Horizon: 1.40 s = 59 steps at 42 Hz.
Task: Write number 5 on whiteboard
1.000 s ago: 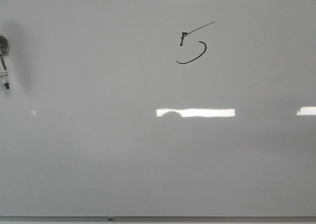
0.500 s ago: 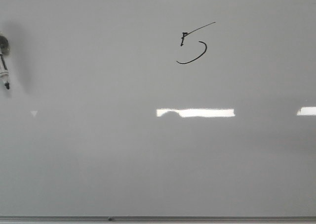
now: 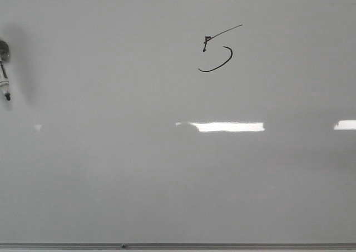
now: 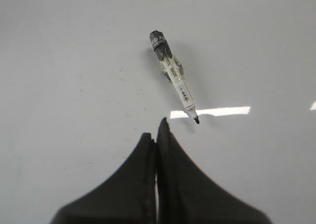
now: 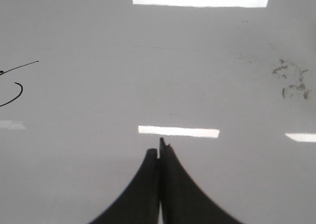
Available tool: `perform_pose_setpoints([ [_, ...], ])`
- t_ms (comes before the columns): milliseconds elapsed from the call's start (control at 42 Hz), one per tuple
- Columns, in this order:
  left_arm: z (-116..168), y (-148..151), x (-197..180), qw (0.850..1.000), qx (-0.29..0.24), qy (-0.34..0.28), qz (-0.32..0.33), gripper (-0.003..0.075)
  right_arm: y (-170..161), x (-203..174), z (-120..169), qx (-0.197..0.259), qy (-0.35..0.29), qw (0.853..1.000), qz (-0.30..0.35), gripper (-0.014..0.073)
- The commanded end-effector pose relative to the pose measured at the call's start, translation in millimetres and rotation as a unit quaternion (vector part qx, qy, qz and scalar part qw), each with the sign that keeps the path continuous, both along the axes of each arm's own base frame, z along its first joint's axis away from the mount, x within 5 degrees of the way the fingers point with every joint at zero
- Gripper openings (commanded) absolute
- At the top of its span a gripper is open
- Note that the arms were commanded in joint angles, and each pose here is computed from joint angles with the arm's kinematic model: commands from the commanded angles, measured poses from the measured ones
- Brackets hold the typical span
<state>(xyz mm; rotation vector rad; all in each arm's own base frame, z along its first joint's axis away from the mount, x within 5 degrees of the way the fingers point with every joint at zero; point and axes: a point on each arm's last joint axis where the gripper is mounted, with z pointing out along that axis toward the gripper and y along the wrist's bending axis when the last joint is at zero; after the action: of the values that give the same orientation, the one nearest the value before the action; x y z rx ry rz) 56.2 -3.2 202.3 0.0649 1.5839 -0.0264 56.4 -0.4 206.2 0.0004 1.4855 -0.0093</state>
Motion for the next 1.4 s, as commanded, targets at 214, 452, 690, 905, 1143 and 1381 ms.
perform_pose_setpoints([
  [214,5.8,-0.5,-1.1,0.999,-0.007,-0.044,-0.005,-0.0020,-0.5,-3.6,13.5,-0.006,-0.060,0.998,-0.005,-0.0069],
  [452,5.8,-0.5,-1.1,0.999,-0.007,-0.044,-0.005,-0.0020,-0.5,-3.6,13.5,-0.006,-0.060,0.998,-0.005,-0.0069],
  [690,6.0,0.0,-1.3,0.999,-0.007,-0.046,0.000,-0.0020,-0.5,-3.6,13.5,-0.006,-0.060,0.998,-0.005,-0.0069],
  [905,5.8,1.6,-1.3,0.999,-0.006,-0.045,0.014,-0.0020,-0.5,-3.6,13.5,-0.006,-0.060,0.998,-0.005,-0.0069],
  [1143,5.8,0.6,-1.3,0.999,-0.006,-0.045,0.005,-0.0020,-0.5,-3.6,13.5,-0.006,-0.060,0.998,-0.005,-0.0069],
  [1381,5.8,-0.2,-1.3,0.999,-0.007,-0.045,-0.002,-0.0020,-0.5,-3.6,13.5,-0.006,-0.060,0.998,-0.005,-0.0069],
])
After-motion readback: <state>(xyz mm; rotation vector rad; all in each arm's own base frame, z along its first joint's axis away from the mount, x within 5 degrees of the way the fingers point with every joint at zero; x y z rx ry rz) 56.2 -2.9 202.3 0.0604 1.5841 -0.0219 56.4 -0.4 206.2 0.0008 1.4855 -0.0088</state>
